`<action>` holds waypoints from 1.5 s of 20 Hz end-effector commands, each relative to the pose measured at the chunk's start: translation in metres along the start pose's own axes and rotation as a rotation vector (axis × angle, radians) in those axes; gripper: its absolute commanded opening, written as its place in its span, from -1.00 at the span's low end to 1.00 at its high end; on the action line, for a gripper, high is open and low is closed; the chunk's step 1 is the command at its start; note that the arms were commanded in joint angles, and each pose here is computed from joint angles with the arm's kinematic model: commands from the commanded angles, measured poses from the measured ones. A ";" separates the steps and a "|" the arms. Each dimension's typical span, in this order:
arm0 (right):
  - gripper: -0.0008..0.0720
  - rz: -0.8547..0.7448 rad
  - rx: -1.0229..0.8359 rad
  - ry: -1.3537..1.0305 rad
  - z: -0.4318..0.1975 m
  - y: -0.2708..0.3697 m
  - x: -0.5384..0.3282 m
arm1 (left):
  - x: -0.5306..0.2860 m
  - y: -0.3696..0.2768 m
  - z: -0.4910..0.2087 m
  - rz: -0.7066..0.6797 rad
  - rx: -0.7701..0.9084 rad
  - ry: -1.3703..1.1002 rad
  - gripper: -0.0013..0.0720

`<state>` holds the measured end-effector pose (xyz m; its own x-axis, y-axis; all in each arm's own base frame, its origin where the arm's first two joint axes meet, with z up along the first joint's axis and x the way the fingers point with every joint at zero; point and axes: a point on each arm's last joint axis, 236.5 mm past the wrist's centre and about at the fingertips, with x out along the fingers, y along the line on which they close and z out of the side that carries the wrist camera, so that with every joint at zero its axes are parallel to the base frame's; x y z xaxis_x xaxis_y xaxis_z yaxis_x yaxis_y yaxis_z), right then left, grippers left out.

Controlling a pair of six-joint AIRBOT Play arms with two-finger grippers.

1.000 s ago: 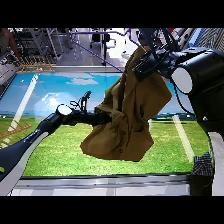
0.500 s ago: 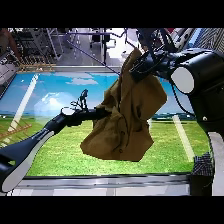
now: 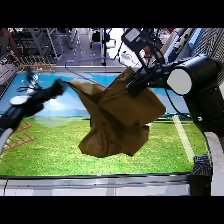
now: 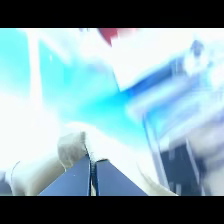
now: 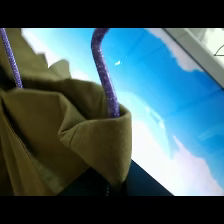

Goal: Fold the clothes and pants, and hang the long-sleeved shirts on hangers.

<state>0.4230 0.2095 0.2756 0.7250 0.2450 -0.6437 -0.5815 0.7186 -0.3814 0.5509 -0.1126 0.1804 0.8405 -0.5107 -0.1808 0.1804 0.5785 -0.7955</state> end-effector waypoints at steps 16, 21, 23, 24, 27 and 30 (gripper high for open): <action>-0.90 -0.078 -0.368 0.338 -0.081 -0.012 0.080 | -0.077 -0.029 0.026 -0.147 0.017 0.095 -0.93; -0.90 -0.237 0.137 0.409 -0.109 -0.017 0.115 | -0.096 -0.091 -0.027 -0.284 0.156 0.264 -0.93; -0.90 -0.255 0.293 0.341 -0.094 -0.019 0.113 | -0.093 -0.106 -0.088 -0.298 0.258 0.440 -0.76; -0.90 -0.252 0.338 0.327 -0.087 -0.020 0.104 | -0.090 -0.105 -0.115 -0.280 0.320 0.518 -0.08; -0.90 -0.166 0.419 0.354 -0.072 -0.012 0.059 | -0.088 -0.096 -0.169 -0.223 0.481 0.672 0.33; -0.90 0.048 0.446 0.205 -0.027 0.019 0.017 | -0.089 -0.095 -0.176 -0.202 0.472 0.693 0.33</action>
<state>0.4459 0.1773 0.2067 0.6153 -0.0152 -0.7882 -0.2836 0.9286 -0.2393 0.3823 -0.2262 0.1880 0.3390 -0.8441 -0.4155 0.6007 0.5341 -0.5949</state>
